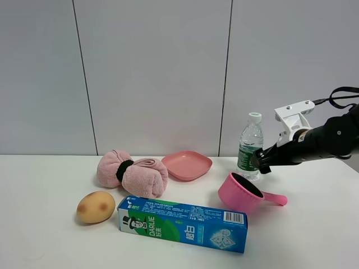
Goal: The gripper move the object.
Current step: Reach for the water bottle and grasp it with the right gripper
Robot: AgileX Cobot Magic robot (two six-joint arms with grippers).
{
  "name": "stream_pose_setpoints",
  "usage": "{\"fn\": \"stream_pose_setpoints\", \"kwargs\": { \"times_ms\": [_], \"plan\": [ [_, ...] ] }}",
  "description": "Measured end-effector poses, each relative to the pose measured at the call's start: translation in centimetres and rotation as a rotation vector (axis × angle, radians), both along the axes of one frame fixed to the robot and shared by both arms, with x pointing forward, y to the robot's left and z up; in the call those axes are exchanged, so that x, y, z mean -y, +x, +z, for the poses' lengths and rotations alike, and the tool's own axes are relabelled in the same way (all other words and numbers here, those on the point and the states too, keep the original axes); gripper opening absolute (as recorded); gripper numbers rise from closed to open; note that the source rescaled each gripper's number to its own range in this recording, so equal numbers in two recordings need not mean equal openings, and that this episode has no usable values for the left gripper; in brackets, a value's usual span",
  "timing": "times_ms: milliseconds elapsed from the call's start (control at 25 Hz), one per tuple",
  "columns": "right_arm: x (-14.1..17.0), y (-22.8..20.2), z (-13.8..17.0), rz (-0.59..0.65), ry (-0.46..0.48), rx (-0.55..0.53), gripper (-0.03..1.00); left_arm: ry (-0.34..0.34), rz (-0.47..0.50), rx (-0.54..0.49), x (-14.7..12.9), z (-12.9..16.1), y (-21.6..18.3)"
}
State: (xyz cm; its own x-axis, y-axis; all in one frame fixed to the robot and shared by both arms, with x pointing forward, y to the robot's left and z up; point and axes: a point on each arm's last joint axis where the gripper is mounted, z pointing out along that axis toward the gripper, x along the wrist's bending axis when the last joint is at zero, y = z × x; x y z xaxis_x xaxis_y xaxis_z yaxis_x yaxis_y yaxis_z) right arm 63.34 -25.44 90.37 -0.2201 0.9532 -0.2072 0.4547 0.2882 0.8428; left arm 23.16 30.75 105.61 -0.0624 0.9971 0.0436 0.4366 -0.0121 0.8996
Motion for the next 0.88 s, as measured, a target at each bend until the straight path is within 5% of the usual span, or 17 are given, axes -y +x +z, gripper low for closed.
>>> {"fn": "stream_pose_setpoints", "kwargs": {
  "times_ms": [560,880],
  "plan": [
    [0.0,0.5,1.0,-0.002,0.016,0.131,1.00,0.000,0.000,0.000,0.0,0.0,0.0],
    [-0.9,0.7,-1.5,0.054,0.019,0.137,1.00,0.000,0.000,0.000,0.0,0.0,0.0]
  ]
}}
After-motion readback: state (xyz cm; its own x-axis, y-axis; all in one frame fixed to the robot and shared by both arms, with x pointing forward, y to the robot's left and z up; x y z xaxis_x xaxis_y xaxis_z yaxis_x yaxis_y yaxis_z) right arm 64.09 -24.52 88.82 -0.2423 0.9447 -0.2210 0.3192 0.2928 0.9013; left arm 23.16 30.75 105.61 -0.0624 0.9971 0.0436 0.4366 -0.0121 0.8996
